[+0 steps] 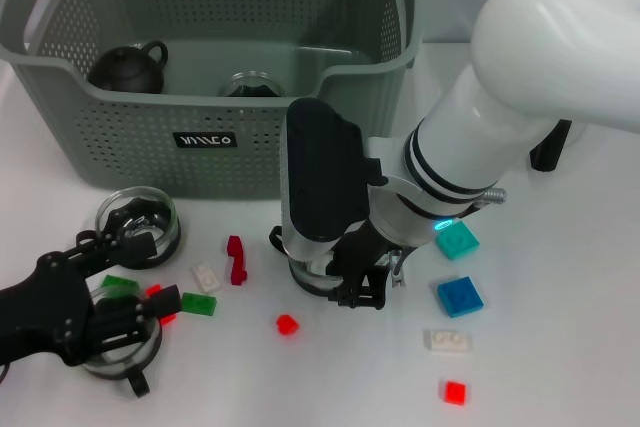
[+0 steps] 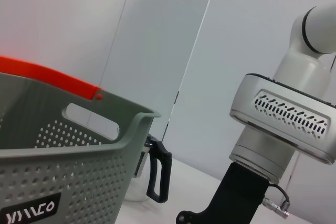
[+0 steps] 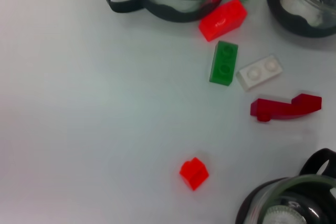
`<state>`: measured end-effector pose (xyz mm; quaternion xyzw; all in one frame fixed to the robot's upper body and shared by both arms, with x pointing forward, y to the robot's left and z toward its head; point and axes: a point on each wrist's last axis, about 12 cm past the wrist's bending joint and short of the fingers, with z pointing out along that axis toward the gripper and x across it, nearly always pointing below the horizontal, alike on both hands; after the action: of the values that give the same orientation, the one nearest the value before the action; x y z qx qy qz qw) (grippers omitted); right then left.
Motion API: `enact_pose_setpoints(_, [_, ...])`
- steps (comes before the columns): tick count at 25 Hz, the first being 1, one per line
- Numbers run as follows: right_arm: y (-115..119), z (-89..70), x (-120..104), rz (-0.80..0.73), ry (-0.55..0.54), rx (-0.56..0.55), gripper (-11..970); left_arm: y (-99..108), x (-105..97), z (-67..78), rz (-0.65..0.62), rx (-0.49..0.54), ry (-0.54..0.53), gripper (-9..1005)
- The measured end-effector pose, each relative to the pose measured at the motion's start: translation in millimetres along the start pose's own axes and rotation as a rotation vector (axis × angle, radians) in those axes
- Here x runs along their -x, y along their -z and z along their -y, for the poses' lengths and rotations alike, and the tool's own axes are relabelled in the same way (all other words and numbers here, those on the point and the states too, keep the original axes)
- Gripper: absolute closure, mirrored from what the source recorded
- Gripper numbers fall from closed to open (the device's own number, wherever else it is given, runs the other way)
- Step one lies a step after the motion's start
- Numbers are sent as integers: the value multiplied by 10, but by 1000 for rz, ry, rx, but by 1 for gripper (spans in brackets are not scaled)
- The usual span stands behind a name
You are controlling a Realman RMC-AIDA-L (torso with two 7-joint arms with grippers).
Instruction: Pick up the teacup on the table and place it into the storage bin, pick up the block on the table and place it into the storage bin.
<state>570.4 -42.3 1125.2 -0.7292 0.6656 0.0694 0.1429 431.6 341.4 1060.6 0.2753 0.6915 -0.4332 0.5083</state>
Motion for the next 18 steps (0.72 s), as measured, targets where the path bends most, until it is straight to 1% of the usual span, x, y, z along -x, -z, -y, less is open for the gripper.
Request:
enact_pose_setpoints(7, [7,1,-8,-3,-10,4,714,3,-2,2,0,1,1,188])
enact_pose_setpoints(10, [84,9,-6,14,-25,16,810,7,-4,3,0,2,1,188])
enact_pose_setpoints(12, [260,36,0,47,-37,35,873,10,-7,6,1,2,2,188])
enact_pose_setpoints(13, [393,52,-9,77,-45,47,905,13,-8,7,2,2,3,188])
enact_pose_setpoints(16, [877,95,-116,203,-66,80,905,17,-11,11,2,3,5,188])
enact_pose_setpoints(17, [1059,109,-188,252,-83,93,905,20,-13,12,2,4,6,188])
enact_pose_setpoints(18, [1188,116,-249,291,-100,108,905,26,-18,14,2,7,7,188])
